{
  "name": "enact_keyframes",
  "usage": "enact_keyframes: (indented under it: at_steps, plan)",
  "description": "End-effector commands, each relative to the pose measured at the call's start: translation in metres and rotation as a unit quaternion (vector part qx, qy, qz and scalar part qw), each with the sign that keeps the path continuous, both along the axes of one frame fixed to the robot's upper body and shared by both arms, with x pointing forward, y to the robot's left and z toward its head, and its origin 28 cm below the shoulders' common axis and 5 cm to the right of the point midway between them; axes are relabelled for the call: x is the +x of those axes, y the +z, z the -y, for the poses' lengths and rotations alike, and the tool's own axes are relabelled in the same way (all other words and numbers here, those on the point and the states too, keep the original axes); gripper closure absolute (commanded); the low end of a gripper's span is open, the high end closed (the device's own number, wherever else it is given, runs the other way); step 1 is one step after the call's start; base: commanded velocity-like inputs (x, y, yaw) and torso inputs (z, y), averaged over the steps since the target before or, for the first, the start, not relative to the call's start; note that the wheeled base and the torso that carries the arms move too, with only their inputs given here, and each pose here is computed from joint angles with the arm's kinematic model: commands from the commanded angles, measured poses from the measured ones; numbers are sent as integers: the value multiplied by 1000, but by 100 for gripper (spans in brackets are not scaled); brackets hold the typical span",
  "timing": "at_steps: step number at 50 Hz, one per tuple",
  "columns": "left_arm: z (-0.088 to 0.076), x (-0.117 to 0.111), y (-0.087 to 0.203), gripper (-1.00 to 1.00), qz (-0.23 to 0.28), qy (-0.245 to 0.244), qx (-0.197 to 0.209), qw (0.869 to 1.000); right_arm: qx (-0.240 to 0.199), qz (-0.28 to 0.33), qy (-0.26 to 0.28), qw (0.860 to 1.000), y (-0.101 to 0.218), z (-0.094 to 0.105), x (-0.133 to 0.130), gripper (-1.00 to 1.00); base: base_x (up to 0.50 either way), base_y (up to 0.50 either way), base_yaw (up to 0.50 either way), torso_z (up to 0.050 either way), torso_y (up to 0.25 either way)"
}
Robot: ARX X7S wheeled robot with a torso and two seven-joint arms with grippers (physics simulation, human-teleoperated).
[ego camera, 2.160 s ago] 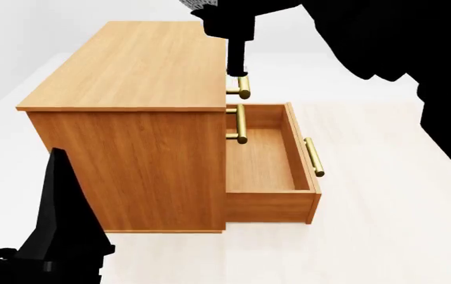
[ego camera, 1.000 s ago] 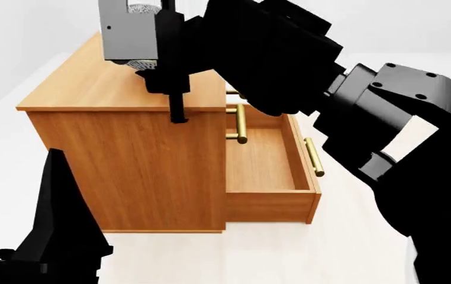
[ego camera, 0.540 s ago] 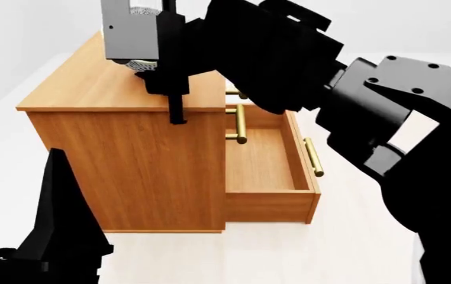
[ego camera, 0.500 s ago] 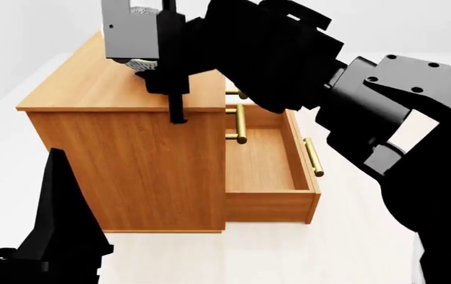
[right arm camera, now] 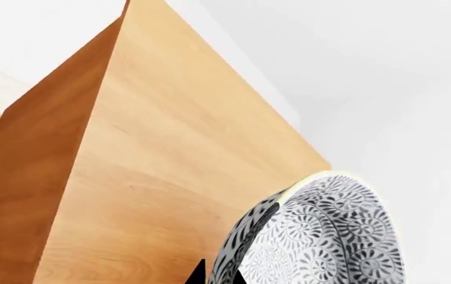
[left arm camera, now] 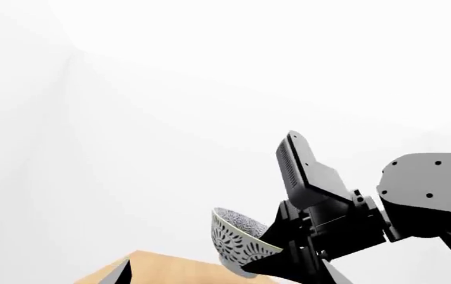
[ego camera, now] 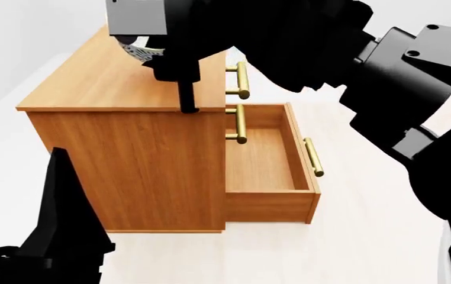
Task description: Put the bowl on top of the cabinet.
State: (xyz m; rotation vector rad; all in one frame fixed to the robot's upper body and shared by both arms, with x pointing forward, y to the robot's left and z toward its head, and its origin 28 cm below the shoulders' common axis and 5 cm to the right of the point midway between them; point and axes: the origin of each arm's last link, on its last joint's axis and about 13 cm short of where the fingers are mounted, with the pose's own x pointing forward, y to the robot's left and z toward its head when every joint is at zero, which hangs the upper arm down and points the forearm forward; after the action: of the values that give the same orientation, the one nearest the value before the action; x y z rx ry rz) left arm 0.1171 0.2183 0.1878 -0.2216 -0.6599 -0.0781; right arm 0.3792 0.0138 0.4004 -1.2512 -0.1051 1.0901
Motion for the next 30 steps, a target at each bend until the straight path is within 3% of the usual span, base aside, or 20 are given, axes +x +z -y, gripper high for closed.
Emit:
enact_keyframes:
  at_steps: [1,30]
  plan:
    - [0,1,0,-100,-1,0,0,1000,-17,-16,18,1000,14,1,-13,100,0,0,0,0,0]
    - [-1,1,1,-100,1,0,-2,1000,-48,-9,-18,999,11,10,-3,100,0,0,0,0,0]
